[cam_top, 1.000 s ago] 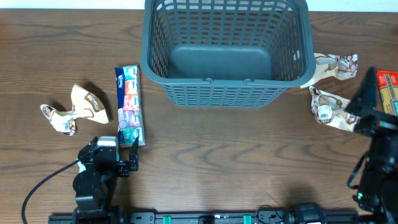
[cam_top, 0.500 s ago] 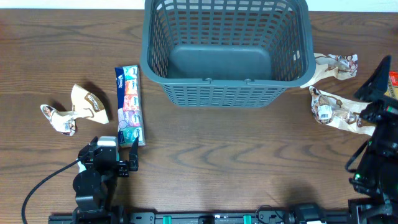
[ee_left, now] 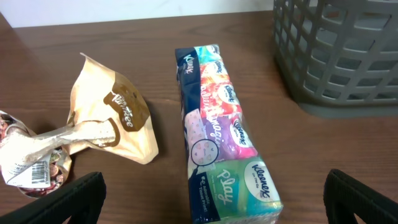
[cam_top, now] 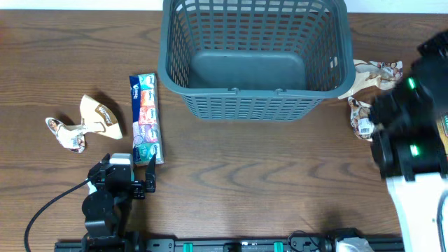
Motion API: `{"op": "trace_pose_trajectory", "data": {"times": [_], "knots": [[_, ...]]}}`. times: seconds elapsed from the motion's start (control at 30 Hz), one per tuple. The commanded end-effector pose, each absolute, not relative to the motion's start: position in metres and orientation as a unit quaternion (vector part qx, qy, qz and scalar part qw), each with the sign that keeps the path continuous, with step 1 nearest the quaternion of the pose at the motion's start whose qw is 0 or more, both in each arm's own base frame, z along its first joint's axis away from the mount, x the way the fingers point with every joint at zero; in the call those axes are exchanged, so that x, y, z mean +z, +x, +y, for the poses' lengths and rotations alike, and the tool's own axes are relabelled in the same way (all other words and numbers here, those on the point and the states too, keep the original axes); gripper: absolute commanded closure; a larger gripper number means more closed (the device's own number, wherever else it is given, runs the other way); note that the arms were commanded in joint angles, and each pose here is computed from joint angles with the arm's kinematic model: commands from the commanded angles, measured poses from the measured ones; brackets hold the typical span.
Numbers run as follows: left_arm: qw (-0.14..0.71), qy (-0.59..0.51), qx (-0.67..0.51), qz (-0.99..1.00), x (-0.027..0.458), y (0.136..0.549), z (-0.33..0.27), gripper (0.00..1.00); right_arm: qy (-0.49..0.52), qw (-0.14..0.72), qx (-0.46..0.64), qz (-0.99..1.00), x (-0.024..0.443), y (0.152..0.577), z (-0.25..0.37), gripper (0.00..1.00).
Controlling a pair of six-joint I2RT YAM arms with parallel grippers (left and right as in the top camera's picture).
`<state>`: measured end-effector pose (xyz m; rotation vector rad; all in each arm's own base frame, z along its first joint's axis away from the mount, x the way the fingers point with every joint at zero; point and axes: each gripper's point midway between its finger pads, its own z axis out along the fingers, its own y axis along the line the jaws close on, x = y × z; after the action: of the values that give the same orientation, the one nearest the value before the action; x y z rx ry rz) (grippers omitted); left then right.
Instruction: Pack container
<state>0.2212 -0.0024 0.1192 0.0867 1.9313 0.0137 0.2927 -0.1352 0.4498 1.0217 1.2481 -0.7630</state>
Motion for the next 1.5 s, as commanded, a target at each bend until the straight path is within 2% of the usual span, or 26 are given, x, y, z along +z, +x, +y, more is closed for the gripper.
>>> {"op": "trace_pose_trajectory", "data": {"times": [0.0, 0.2, 0.4, 0.53, 0.67, 0.9, 1.0, 1.27, 1.47], "knots": [[0.558, 0.031, 0.0, 0.829, 0.11, 0.22, -0.002, 0.01, 0.504, 0.605, -0.368, 0.494, 0.453, 0.278, -0.143, 0.01], [0.558, 0.031, 0.0, 0.829, 0.11, 0.22, -0.002, 0.01, 0.43, 0.624, -0.319, 0.569, 0.442, 0.32, -0.135, 0.01], [0.558, 0.031, 0.0, 0.829, 0.11, 0.22, -0.002, 0.01, 0.295, 0.682, -0.17, 0.647, 0.45, 0.371, -0.101, 0.01], [0.558, 0.031, 0.0, 0.829, 0.11, 0.22, -0.002, 0.02, 0.236, 0.723, -0.09, 0.643, 0.484, 0.374, -0.073, 0.01], [0.558, 0.031, 0.0, 0.829, 0.11, 0.22, -0.002, 0.01, 0.205, 0.735, -0.056, 0.644, 0.511, 0.371, -0.059, 0.01], [0.558, 0.031, 0.0, 0.829, 0.11, 0.22, -0.002, 0.02, 0.198, 0.666, -0.062, 0.717, 0.516, 0.372, -0.066, 0.01], [0.558, 0.031, 0.0, 0.829, 0.11, 0.22, -0.002, 0.01, 0.233, 0.631, -0.069, 0.737, 0.513, 0.368, -0.085, 0.01], [0.558, 0.031, 0.0, 0.829, 0.11, 0.22, -0.002, 0.01, 0.474, 0.528, -0.024, 0.704, 0.474, 0.324, -0.167, 0.01], [0.558, 0.031, 0.0, 0.829, 0.11, 0.22, -0.002, 0.01, 0.505, 0.451, -0.059, 0.733, 0.43, 0.313, -0.192, 0.01]]}}
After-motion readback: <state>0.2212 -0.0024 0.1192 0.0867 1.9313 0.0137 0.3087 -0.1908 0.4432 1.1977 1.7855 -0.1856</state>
